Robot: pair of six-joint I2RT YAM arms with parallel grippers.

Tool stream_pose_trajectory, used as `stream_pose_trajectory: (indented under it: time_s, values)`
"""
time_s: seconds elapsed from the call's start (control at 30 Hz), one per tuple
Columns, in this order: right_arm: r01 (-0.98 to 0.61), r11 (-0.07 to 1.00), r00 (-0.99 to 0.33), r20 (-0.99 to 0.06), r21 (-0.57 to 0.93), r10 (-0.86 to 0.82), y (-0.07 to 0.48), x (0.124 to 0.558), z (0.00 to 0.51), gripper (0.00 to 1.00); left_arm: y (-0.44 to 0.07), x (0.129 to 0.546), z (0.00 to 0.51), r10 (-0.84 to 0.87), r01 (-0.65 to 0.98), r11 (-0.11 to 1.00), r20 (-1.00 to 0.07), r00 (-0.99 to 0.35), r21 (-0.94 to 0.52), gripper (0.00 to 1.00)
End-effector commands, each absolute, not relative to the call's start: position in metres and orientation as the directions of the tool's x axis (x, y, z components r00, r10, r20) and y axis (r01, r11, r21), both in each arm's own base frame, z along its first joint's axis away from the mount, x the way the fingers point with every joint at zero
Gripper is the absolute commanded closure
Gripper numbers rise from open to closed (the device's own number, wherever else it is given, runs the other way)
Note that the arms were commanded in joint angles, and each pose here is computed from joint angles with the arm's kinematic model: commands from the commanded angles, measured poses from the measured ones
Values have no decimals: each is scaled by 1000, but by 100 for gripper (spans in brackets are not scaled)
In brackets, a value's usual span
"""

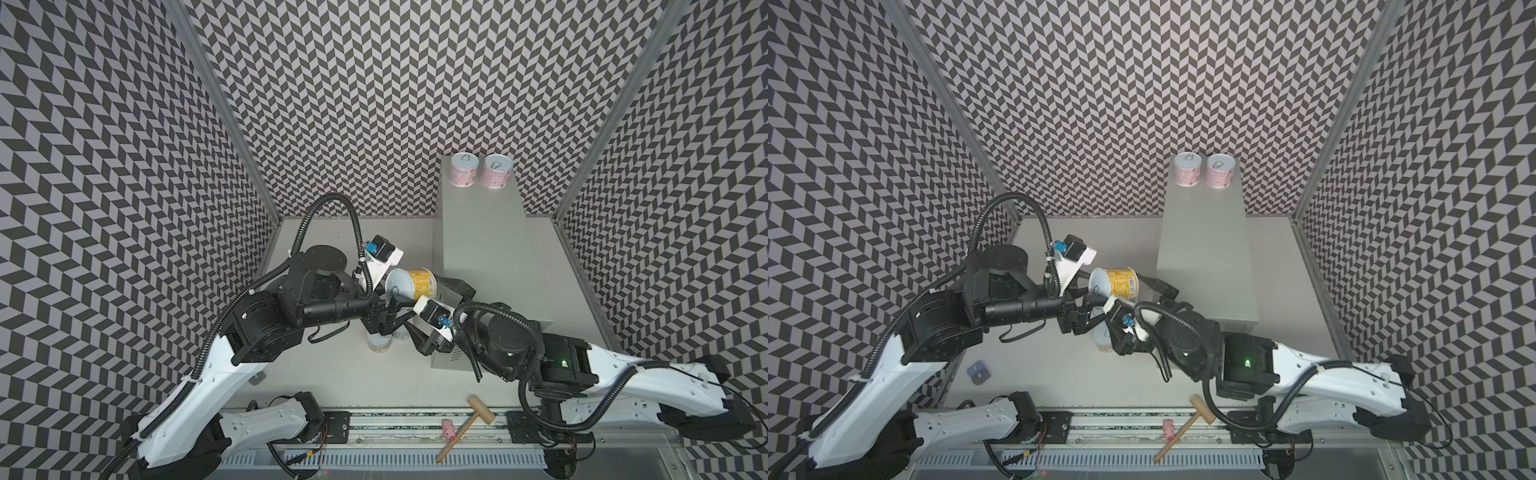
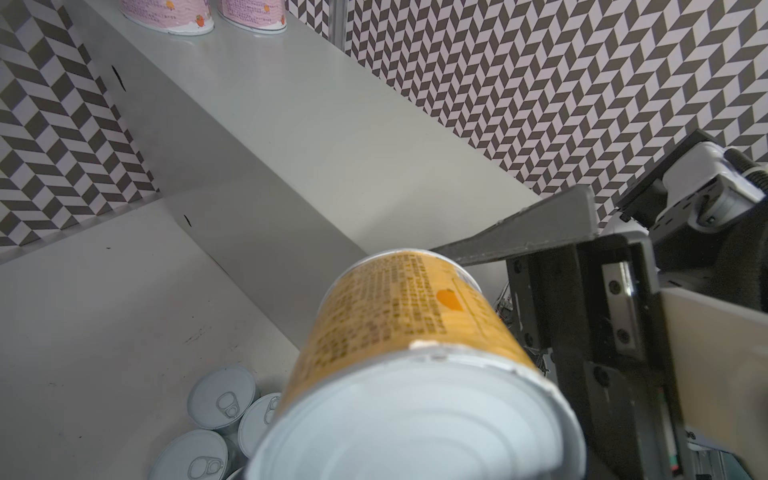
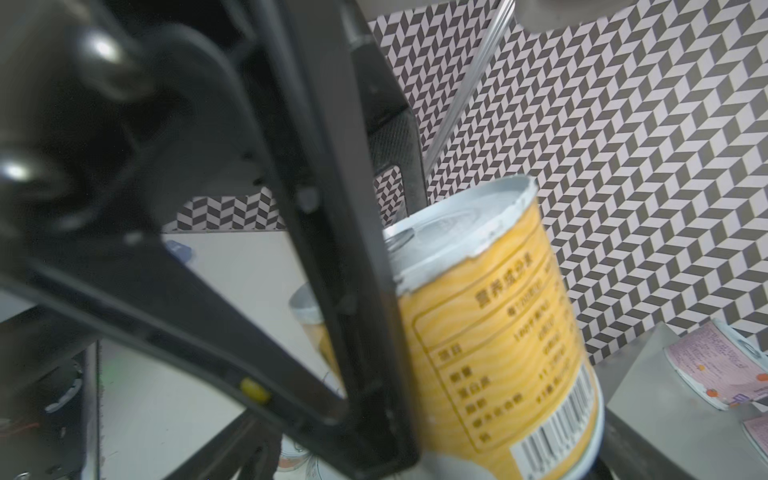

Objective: Place and organize the canned foods onto the counter
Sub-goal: 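Lift the yellow can with the left gripper into the right gripper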

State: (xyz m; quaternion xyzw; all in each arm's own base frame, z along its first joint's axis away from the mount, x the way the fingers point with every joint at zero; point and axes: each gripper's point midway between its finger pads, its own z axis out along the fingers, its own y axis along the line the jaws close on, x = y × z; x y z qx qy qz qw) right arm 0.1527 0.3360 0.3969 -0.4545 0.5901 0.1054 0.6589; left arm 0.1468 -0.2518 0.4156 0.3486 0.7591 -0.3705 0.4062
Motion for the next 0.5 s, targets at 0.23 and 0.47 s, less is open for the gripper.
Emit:
stream_pose_trajectory:
  time_s: [0.23,0.47]
  values:
    - [-534,689,298,-872,-490,-389,323,170,436,1,-254,147,438,191,855,458,-913,-361,-242,40]
    - [-564,657,324,-866,-500,-381,330,164,436,1,-257,149,436,196,858,451,-910,-365,-246,40]
